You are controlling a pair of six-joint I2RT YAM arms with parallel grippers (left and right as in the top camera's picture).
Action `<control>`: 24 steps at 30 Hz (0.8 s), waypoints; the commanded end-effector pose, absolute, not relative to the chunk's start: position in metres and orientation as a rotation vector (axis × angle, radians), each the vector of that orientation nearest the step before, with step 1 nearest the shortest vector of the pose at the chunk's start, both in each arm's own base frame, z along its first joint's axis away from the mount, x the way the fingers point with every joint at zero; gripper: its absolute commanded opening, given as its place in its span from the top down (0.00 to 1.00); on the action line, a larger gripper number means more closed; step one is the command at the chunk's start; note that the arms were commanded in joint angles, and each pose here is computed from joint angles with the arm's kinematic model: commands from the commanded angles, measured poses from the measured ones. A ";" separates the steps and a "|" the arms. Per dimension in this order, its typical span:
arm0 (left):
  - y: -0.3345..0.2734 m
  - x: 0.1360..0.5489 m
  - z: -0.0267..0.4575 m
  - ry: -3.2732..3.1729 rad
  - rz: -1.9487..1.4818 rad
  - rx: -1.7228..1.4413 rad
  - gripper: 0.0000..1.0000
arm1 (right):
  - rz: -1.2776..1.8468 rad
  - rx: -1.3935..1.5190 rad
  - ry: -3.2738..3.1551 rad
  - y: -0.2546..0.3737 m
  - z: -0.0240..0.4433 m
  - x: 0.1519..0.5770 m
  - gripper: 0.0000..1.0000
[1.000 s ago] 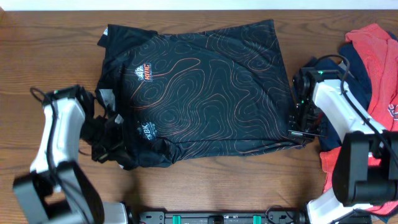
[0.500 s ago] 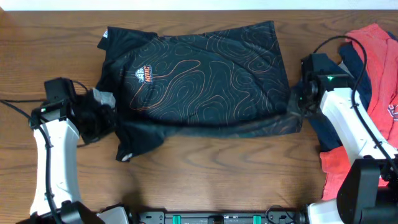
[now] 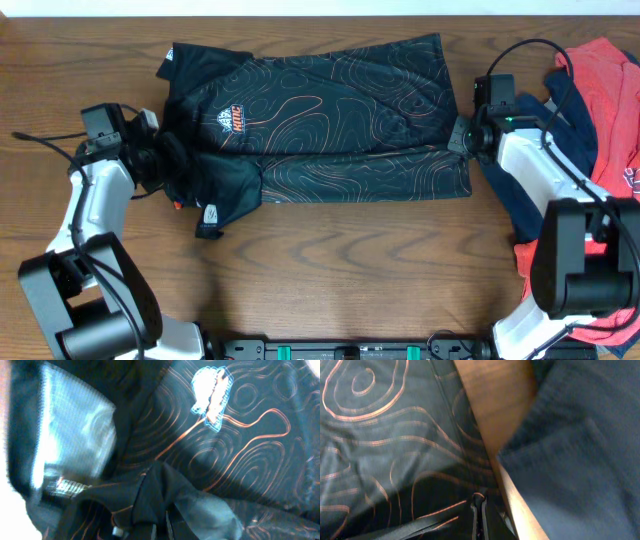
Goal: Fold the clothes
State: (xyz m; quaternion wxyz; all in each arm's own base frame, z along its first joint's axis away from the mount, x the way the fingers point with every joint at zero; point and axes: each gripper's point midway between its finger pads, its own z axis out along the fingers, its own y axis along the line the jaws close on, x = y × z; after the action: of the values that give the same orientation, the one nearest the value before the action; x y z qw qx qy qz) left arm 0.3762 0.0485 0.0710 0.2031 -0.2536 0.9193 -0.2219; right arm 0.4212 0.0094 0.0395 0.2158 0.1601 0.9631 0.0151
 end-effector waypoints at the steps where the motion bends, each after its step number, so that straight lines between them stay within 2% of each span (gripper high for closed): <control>1: 0.044 0.387 0.071 2.527 -0.692 -0.707 0.94 | 0.089 0.444 2.665 0.010 0.029 0.429 0.98; 4: 0.047 0.396 0.072 2.497 -0.688 -0.686 0.94 | 0.152 0.424 2.625 0.018 0.029 0.441 0.95; 6: 0.048 0.400 0.075 2.479 -0.683 -0.672 0.91 | 0.220 0.401 2.584 0.026 0.035 0.452 0.89; 7: 0.049 0.401 0.075 2.473 -0.682 -0.668 0.79 | 0.239 0.393 2.570 0.028 0.037 0.455 0.85; 9: 0.048 0.400 0.075 2.478 -0.688 -0.670 0.33 | 0.248 0.389 2.562 0.029 0.040 0.456 0.65; 10: 0.046 0.397 0.075 2.487 -0.702 -0.677 0.16 | 0.243 0.393 2.573 0.028 0.039 0.454 0.66; 11: 0.044 0.390 0.073 2.510 -0.713 -0.698 0.11 | 0.239 0.401 2.592 0.027 0.036 0.450 0.67; 18: 0.020 0.322 0.056 2.774 -0.797 -0.873 0.09 | 0.193 0.442 2.777 0.025 0.016 0.408 0.71; 24: 0.000 0.304 0.052 2.906 -0.770 -0.683 0.08 | 0.173 0.318 2.866 0.038 -0.001 0.387 0.71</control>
State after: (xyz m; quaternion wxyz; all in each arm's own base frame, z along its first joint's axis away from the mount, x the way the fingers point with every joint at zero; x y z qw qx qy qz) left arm 0.3036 0.0074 0.0475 0.0185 -0.2719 0.9268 -0.2584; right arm 0.3987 0.0291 0.0121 0.1466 0.1397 0.9774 0.0609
